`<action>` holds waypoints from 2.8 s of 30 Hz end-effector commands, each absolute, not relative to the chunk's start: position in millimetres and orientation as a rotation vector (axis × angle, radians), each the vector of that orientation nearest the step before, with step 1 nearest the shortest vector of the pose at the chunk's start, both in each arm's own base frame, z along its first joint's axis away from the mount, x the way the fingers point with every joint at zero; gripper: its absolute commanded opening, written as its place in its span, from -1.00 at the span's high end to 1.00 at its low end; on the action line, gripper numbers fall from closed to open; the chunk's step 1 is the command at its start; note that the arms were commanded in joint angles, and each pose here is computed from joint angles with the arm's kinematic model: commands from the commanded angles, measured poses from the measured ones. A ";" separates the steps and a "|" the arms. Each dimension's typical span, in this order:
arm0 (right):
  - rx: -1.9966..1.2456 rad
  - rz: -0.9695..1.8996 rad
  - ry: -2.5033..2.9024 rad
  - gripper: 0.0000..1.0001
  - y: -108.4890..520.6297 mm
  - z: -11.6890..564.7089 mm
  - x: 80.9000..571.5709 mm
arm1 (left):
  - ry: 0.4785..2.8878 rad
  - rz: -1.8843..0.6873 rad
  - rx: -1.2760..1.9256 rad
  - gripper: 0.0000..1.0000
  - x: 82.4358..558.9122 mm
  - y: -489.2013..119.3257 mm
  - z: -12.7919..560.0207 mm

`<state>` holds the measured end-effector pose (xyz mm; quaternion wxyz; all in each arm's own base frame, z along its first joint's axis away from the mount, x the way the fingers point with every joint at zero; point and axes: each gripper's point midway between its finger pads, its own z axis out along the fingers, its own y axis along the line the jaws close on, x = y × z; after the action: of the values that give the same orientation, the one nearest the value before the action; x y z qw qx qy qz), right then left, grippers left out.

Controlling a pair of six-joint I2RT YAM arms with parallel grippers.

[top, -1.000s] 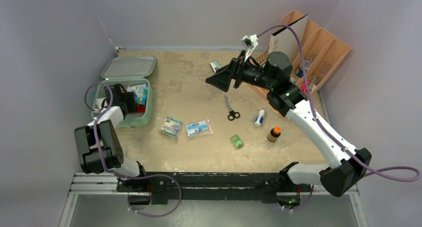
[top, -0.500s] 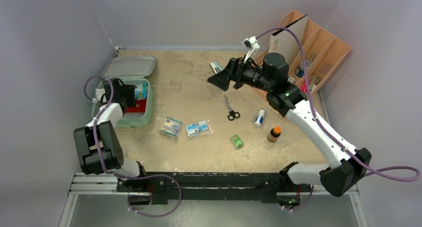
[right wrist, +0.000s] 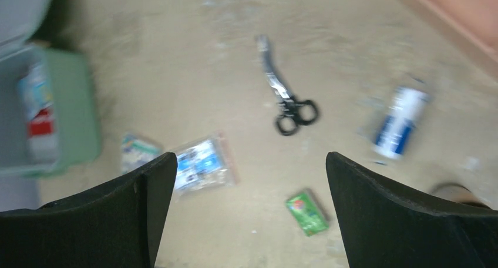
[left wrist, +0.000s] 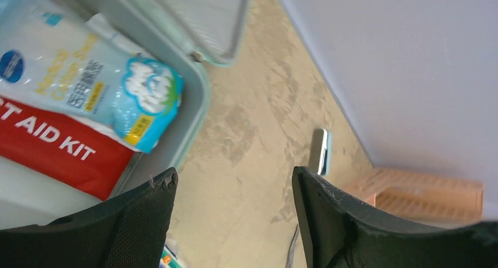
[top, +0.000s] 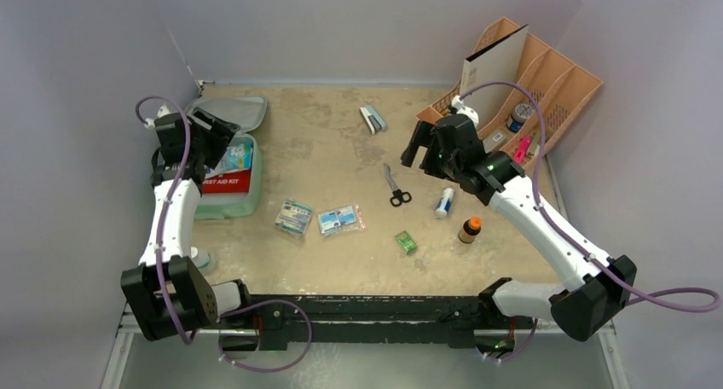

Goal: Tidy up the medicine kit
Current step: Adjust the medical item in the medicine box, then pick up the pill bottle at the center of the board.

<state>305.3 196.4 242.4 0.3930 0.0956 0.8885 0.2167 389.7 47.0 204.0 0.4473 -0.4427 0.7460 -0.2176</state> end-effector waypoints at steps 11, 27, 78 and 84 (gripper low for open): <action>0.731 -0.317 2.376 -0.38 53.4 167.8 276.2 | 2.111 -0.670 -0.396 -0.38 336.1 -51.1 218.5; 1.047 -0.664 2.433 -0.30 16.9 127.7 226.3 | 2.087 -0.624 -0.323 -0.37 310.9 -52.9 211.0; 1.197 -0.390 2.423 0.26 31.1 92.5 212.3 | 2.075 -0.582 -0.267 -0.34 308.2 -50.7 214.9; 1.079 -0.380 2.372 0.92 21.6 129.4 222.3 | 2.037 -0.622 -0.134 -0.30 308.0 -65.6 226.4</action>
<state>212.8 30.9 93.9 0.2065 0.4145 0.8747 -0.1427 306.5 -51.1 204.3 0.4478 -0.1183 0.8535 -0.2389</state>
